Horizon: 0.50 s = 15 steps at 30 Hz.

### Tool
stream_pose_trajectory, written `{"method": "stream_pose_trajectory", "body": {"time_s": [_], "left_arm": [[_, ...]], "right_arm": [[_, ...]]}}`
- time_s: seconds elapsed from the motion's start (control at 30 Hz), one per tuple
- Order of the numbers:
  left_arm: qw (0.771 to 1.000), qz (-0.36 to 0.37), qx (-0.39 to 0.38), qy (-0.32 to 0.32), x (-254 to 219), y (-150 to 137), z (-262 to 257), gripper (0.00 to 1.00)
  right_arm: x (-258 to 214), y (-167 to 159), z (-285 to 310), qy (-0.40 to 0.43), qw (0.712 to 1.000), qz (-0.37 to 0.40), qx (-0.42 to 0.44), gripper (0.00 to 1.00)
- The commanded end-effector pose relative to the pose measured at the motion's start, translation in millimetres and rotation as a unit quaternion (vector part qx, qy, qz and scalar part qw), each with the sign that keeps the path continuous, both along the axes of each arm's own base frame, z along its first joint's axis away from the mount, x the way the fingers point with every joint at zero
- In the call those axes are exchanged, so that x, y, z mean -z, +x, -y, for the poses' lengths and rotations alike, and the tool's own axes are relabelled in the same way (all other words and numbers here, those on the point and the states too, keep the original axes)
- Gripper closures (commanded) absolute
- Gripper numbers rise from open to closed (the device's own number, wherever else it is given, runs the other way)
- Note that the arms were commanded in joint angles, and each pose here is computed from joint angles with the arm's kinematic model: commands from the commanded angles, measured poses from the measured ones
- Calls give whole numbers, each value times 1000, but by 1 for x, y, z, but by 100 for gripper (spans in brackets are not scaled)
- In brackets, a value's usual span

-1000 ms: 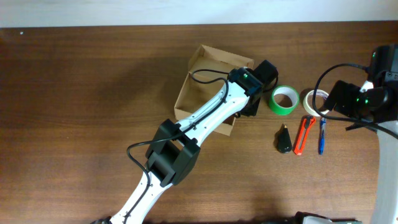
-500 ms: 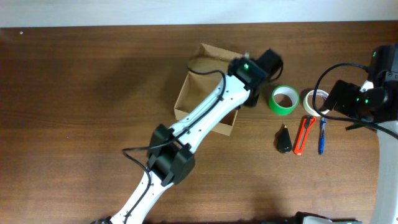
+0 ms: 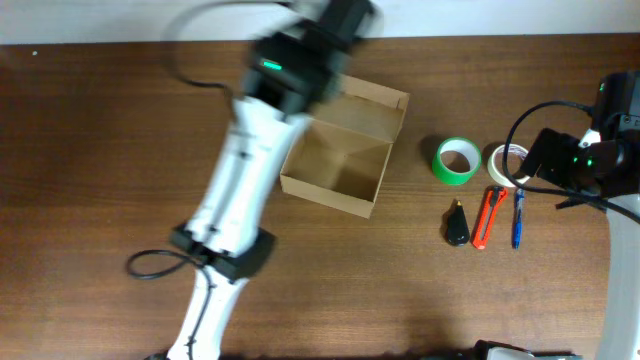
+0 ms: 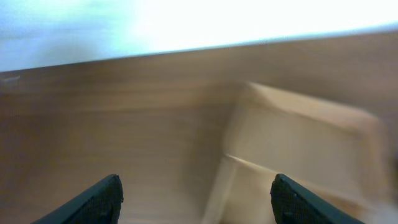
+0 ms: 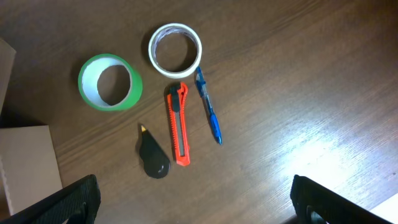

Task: Pack container
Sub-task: 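Release the box and retract the left arm to the left side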

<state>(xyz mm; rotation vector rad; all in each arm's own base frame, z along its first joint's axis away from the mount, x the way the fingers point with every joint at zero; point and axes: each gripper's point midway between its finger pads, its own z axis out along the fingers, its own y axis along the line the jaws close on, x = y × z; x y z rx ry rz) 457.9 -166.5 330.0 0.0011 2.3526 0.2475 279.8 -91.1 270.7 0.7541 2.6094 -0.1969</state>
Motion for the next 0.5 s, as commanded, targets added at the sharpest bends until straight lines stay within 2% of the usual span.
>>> {"method": "stream_pose_trajectory", "body": {"time_s": [0.0,0.07,0.23,0.3,0.33,0.37,0.47], "left_arm": [[995,40,-90,17,-42,3,-104,23],[989,36,-142,10,-43,6,-158,23],[958,-8,-286,21,-19,-8,-294,22],[942,-40,-332,19,-2,-21,-340,13],[935,-54,-350,16,7,-28,-359,4],[927,-70,-370,7,17,-35,-376,0],[909,-107,-401,-41,47,-50,-407,0]], "right_arm": [[-2,6,0,0,1000,6,-14,1],[1,17,-9,17,998,12,-52,1],[17,51,-46,116,984,31,-133,18],[31,62,-56,138,980,15,-146,23],[39,66,-61,142,978,3,-151,24],[47,70,-67,144,977,-9,-159,23],[71,86,-86,125,973,-42,-188,23]]}}
